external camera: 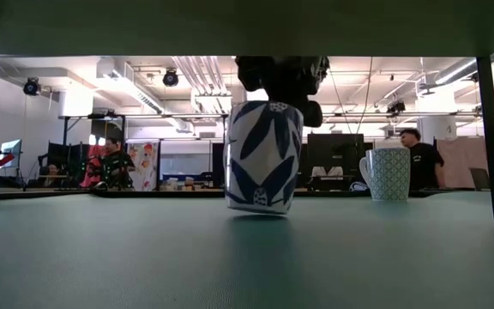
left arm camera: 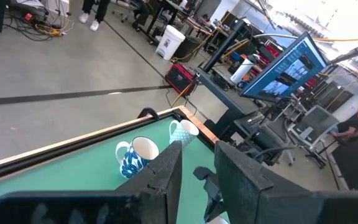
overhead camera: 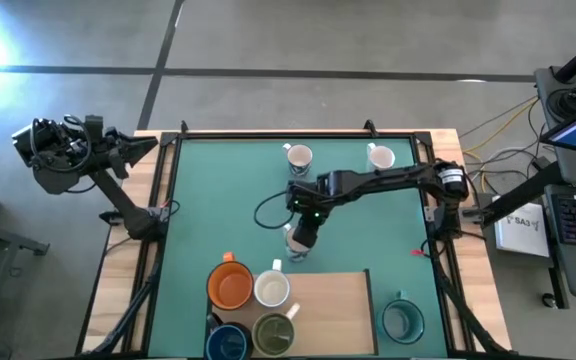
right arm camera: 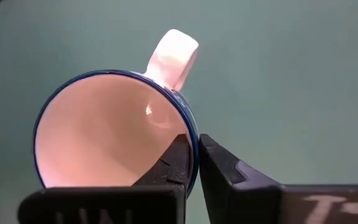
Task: Place coffee mugs
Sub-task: Put the bottom blue patterned mug on the shelf
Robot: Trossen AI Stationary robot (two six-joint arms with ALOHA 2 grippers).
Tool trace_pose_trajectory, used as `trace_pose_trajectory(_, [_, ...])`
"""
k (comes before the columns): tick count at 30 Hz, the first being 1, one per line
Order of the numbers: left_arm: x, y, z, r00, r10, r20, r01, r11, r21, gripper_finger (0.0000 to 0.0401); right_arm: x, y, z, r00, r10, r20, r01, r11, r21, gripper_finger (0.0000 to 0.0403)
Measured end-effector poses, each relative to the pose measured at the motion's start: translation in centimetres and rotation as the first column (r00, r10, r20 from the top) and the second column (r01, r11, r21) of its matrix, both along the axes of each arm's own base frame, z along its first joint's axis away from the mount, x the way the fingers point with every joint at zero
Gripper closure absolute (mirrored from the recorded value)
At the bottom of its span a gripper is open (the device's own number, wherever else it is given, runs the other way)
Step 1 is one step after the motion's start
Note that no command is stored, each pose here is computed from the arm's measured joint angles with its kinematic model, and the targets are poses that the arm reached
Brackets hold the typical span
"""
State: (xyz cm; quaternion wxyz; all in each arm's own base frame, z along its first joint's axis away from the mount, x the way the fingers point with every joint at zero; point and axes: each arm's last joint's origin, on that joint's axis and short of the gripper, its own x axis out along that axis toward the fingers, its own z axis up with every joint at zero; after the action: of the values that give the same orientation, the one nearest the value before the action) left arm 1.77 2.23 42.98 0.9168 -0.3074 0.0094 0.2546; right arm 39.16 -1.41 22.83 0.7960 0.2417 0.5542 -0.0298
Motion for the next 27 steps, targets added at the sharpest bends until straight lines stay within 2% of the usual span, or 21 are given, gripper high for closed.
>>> trace_pose_trajectory(5, [0.0, 0.0, 0.0, 1.0, -0.004, -0.014, 0.004, 1.0, 0.025, 0.0322, -0.9, 0.1, 0.5, 0.998, 0.013, -0.056, -0.014, 1.0, -0.002, 0.0391])
trace_pose_trajectory(12, [0.0, 0.1, 0.0, 1.0, 0.011, -0.006, -0.011, 0.999, 0.038, 0.0322, -3.6, -0.6, 4.4, 0.997, -0.01, -0.073, 0.006, 0.998, -0.065, 0.0392])
trace_pose_trajectory(27, [0.0, 0.0, 0.0, 1.0, 0.015, -0.001, -0.015, 0.999, 0.035, 0.0322, -9.1, 3.1, 12.1, 0.991, -0.066, 0.115, 0.068, 0.998, -0.014, 0.0392])
